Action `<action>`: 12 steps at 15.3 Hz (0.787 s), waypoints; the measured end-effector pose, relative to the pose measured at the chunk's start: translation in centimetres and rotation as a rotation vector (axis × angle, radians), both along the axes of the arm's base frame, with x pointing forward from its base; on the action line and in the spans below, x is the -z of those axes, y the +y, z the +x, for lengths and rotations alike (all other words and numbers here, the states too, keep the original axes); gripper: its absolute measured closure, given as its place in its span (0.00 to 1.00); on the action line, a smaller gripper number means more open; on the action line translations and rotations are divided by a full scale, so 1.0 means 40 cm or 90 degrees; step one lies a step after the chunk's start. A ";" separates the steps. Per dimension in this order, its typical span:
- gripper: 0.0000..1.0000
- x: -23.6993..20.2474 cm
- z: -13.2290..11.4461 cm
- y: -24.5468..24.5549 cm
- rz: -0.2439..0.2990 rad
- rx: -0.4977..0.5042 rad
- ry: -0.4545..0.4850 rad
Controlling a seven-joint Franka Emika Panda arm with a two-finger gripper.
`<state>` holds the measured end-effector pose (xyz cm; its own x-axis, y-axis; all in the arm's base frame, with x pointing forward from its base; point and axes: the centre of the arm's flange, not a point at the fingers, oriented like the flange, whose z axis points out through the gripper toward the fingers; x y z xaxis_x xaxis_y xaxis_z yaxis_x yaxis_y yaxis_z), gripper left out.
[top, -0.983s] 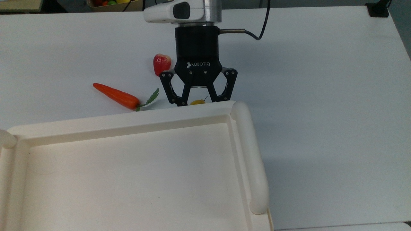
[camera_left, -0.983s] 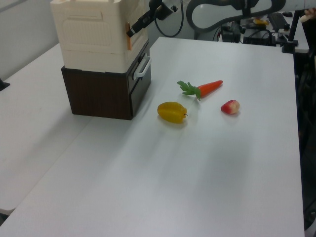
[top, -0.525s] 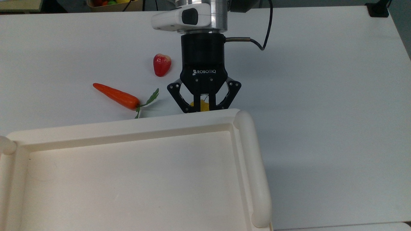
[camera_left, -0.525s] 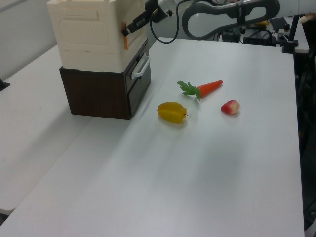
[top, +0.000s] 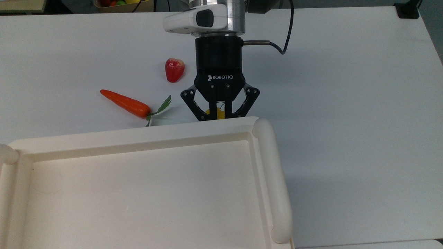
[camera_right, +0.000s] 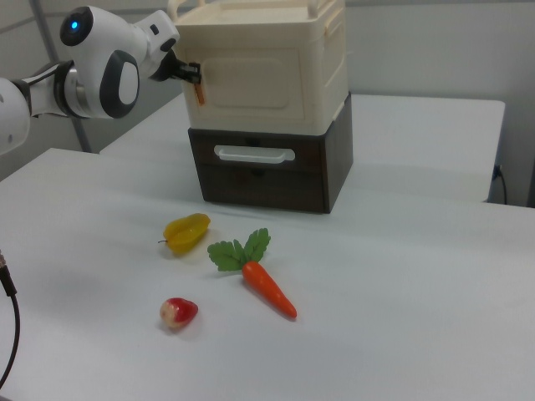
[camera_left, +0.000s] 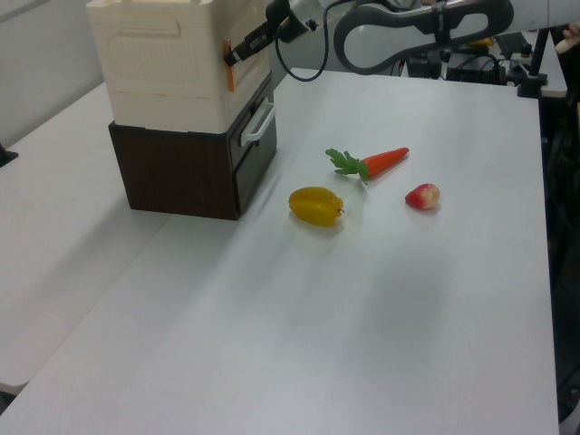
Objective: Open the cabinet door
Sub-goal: 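Pull the gripped door edge outward, swinging the door open on its hinge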
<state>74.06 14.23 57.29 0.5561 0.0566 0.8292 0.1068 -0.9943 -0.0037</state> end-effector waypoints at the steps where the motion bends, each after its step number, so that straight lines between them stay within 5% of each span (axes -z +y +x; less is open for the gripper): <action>1: 0.86 0.001 -0.005 -0.001 0.001 0.000 0.003; 5: 0.86 -0.002 -0.029 -0.009 0.004 0.001 0.018; 12: 0.86 -0.056 -0.088 -0.044 0.000 0.009 0.130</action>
